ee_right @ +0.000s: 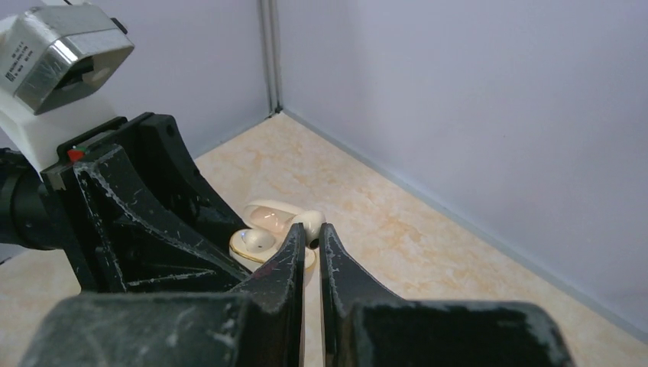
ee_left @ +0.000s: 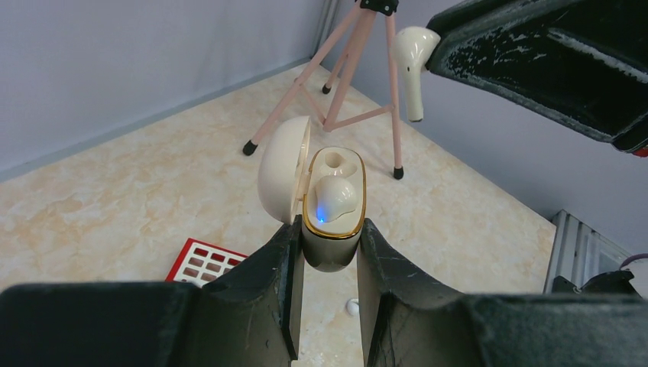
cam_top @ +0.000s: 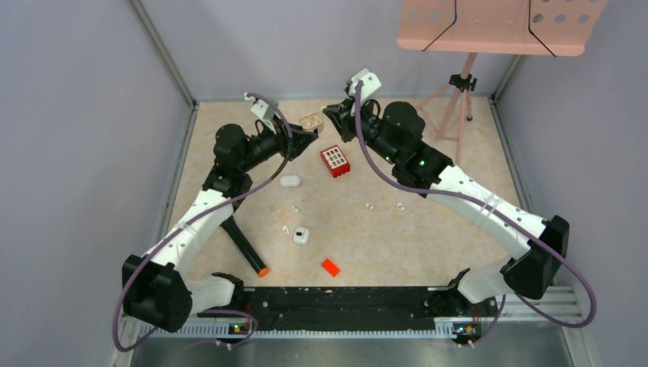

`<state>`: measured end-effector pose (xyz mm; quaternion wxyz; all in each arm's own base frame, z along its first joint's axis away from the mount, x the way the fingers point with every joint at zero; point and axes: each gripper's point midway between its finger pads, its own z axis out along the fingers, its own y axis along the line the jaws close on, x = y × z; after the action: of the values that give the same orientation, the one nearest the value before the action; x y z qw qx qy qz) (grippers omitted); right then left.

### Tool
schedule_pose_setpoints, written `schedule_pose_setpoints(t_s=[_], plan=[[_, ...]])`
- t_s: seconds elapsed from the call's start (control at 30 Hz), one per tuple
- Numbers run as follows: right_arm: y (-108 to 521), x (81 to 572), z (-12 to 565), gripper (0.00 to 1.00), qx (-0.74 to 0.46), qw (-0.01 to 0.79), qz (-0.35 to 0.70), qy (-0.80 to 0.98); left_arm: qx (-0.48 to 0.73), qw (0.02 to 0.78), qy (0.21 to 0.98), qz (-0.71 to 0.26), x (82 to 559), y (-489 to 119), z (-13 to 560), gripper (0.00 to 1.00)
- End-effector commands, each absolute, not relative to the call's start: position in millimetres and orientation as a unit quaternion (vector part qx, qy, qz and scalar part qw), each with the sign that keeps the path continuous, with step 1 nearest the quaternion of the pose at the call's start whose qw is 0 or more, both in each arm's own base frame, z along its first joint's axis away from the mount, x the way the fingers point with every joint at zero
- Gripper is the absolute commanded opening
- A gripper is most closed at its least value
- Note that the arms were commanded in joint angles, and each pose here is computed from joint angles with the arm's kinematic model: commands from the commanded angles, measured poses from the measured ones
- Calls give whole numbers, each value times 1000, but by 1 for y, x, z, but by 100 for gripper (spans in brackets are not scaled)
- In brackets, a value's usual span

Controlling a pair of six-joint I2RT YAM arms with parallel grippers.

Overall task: Insert the wireless bluetooth earbuds into the charging case
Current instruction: Pick up the earbud from the center of the board, then place the earbud in the charging case.

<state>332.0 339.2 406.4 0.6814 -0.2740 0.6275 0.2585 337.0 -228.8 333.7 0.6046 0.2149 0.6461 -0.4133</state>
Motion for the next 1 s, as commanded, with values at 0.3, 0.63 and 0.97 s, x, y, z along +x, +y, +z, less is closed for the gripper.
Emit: schedule_pose_setpoints(t_s=[0.3,0.63,0.97], plan=[[340,327,437,0,-274,735,230,575,243,622,594,-448,313,-234,379,0],[345,317,427,0,-296,736,223,566,220,624,595,-457,313,-232,387,0],[349,313,419,0,-312,742,204,558,218,624,595,-457,313,-231,388,0]])
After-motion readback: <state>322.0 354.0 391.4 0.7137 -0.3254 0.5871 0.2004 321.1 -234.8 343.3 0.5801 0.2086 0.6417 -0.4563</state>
